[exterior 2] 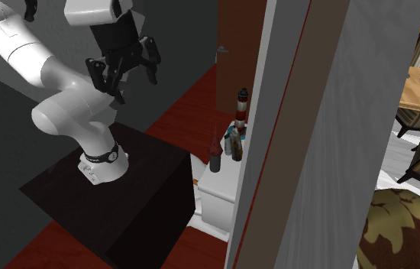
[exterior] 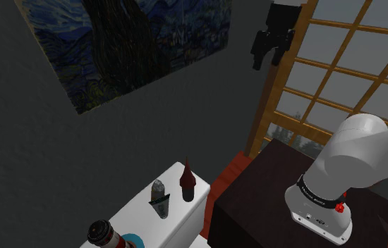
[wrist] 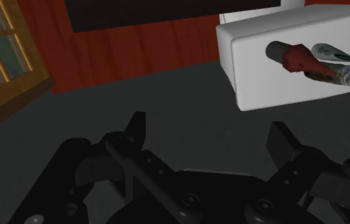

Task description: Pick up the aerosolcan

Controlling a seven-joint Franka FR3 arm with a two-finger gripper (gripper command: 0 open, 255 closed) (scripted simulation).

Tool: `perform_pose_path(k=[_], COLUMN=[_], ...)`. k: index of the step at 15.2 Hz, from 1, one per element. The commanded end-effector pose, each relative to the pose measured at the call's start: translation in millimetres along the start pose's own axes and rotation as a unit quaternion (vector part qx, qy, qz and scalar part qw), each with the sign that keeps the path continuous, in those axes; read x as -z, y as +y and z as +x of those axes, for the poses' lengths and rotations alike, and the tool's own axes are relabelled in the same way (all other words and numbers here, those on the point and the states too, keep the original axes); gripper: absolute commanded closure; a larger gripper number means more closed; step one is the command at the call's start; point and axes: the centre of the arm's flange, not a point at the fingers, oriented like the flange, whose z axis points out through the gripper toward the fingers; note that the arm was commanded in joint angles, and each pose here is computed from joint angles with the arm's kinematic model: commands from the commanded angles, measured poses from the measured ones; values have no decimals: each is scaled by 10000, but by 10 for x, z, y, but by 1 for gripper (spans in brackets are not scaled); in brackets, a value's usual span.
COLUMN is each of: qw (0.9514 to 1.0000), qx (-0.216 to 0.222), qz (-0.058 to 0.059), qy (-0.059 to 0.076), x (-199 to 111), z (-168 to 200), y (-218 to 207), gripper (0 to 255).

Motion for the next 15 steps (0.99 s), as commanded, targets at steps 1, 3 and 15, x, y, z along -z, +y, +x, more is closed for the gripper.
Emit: perform_pose_path(k=[1, 3, 15], qw=[10000, 10000, 9979], qx=[0, 70, 490], qz=[0, 48, 338], qy=[0, 38, 266], x=[0, -208, -1422], z=[0, 22, 144], y=[0, -144, -1057], gripper=[0, 0, 0])
